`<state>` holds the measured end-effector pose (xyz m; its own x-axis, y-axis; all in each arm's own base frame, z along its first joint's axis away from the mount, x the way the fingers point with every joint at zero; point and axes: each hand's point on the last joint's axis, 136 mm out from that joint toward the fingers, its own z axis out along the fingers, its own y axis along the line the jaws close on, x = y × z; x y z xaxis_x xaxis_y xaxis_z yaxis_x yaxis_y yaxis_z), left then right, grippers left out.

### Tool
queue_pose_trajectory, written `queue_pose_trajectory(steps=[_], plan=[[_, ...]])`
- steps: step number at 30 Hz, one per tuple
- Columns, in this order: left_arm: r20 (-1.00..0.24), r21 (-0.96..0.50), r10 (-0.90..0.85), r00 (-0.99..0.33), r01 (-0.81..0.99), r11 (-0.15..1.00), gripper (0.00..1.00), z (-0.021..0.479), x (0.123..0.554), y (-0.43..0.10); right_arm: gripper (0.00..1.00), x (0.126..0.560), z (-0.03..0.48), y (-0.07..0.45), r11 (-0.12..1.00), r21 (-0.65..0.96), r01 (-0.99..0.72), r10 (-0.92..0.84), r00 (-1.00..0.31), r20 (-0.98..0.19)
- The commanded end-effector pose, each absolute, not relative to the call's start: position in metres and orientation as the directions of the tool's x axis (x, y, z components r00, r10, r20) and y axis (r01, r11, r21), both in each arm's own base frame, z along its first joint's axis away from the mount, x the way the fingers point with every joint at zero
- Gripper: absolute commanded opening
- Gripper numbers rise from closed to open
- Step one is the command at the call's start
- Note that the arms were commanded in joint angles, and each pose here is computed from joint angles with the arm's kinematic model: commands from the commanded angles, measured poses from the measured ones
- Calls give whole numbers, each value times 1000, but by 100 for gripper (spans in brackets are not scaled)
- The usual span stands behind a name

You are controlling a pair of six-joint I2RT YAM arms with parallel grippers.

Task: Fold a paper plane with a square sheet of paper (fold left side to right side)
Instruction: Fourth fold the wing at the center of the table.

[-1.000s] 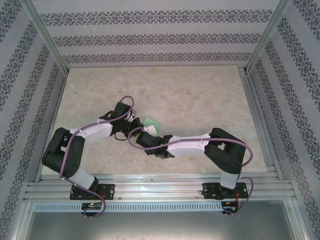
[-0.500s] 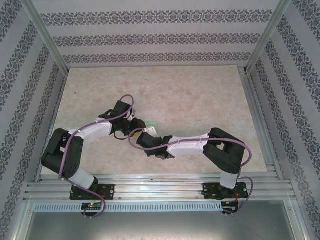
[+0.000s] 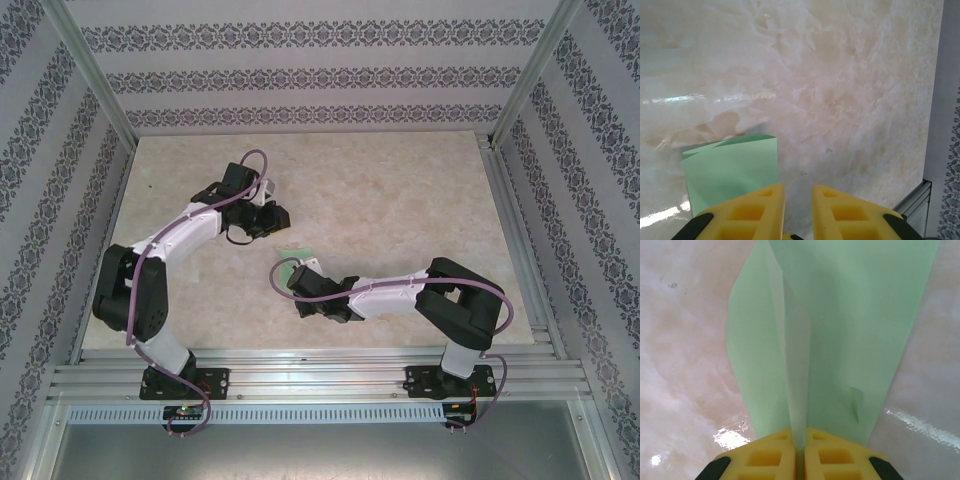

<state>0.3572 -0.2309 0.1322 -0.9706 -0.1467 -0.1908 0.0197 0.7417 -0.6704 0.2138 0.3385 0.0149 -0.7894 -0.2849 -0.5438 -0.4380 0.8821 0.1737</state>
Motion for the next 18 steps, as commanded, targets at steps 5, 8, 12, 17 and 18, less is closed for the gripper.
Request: queue_pose_trajectory(steps=[5, 8, 12, 17, 18], plan=[[-56, -667, 102, -993, 113, 736, 13, 84, 335, -269, 12, 211, 19, 338, 873, 245, -423, -240, -807, -540], [-35, -661, 146, -989, 132, 738, 12, 71, 331, -280, 12, 210, 18, 337, 875, 242, -419, -241, -811, -533], [-6, -644, 173, -985, 136, 753, 11, 52, 330, -288, 12, 210, 19, 336, 877, 239, -416, -241, -812, -531], [39, -594, 177, -983, 119, 795, 9, 25, 332, -284, 13, 209, 18, 334, 880, 239, -411, -239, -817, -525], [46, -582, 176, -983, 117, 805, 9, 20, 333, -282, 13, 209, 18, 333, 881, 238, -409, -238, -817, -525]])
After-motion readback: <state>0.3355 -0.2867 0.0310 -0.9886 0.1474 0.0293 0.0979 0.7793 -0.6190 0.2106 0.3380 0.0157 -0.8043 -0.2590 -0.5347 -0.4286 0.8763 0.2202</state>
